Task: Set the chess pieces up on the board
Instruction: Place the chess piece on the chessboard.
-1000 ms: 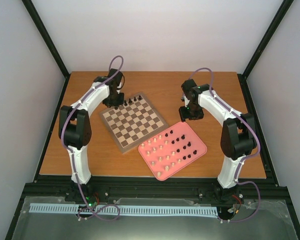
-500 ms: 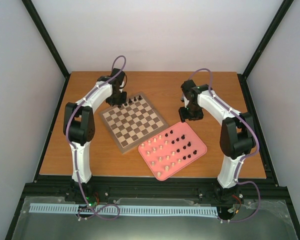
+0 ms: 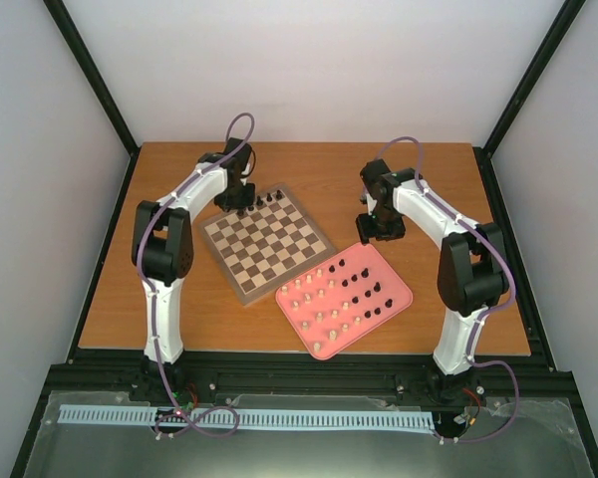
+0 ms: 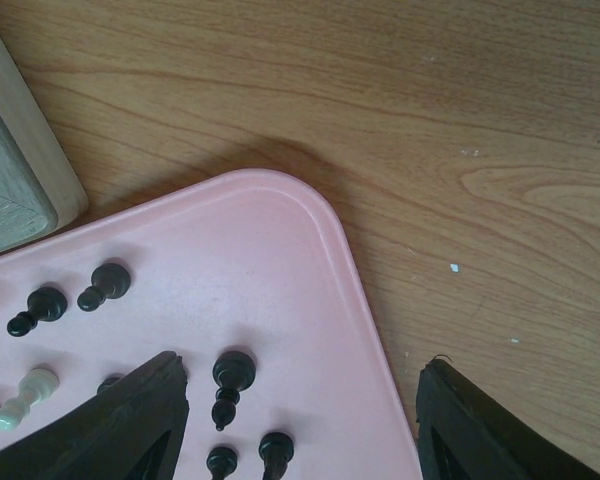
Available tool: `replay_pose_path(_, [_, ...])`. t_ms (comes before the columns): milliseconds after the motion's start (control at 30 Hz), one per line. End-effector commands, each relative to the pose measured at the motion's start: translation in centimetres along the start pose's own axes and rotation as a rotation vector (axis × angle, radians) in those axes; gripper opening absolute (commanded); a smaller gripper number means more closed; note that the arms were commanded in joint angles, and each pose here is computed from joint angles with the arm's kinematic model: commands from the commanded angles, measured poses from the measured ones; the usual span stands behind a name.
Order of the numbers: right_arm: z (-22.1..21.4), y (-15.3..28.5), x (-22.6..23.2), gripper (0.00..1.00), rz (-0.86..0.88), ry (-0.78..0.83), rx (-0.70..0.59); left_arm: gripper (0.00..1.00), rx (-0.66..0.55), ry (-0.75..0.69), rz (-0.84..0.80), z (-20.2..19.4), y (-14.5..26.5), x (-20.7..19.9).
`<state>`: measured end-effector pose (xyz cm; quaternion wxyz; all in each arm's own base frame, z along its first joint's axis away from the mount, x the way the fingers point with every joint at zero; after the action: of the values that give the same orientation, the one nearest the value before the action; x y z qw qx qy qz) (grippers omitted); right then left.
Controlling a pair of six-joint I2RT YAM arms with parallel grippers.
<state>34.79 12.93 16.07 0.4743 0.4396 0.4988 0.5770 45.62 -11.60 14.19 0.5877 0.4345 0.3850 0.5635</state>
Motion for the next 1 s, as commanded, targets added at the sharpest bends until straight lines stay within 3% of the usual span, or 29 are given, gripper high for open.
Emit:
replay_pose_path(0, [0.3, -0.1, -0.3, 0.63, -0.004, -0.002, 0.0, 0.07, -0.051, 0.024, -0.014, 1.4, 0.0, -0.2])
replay_pose_path(433, [0.3, -0.4, -0.3, 0.63, 0.003, -0.002, 0.012, 0.12, -0.047, 0.023, -0.013, 1.4, -0.5, -0.3])
replay_pose_path(967, [0.2, -0.5, -0.1, 0.64, 0.019, 0.002, 0.012, 0.32, -0.07, 0.009, -0.024, 1.3, 2.5, 0.0])
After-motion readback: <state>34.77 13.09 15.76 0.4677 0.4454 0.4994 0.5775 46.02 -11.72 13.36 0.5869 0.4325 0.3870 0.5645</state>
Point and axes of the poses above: each gripper's point midway between its finger pads, its own y axis back along the fingers, its own x axis along the line the jaws close on, z = x × y, the point moved 7 cm from there along y, back along the fingers, and after that the axes turned 3 degrees about -y, right-handed, at the moved point
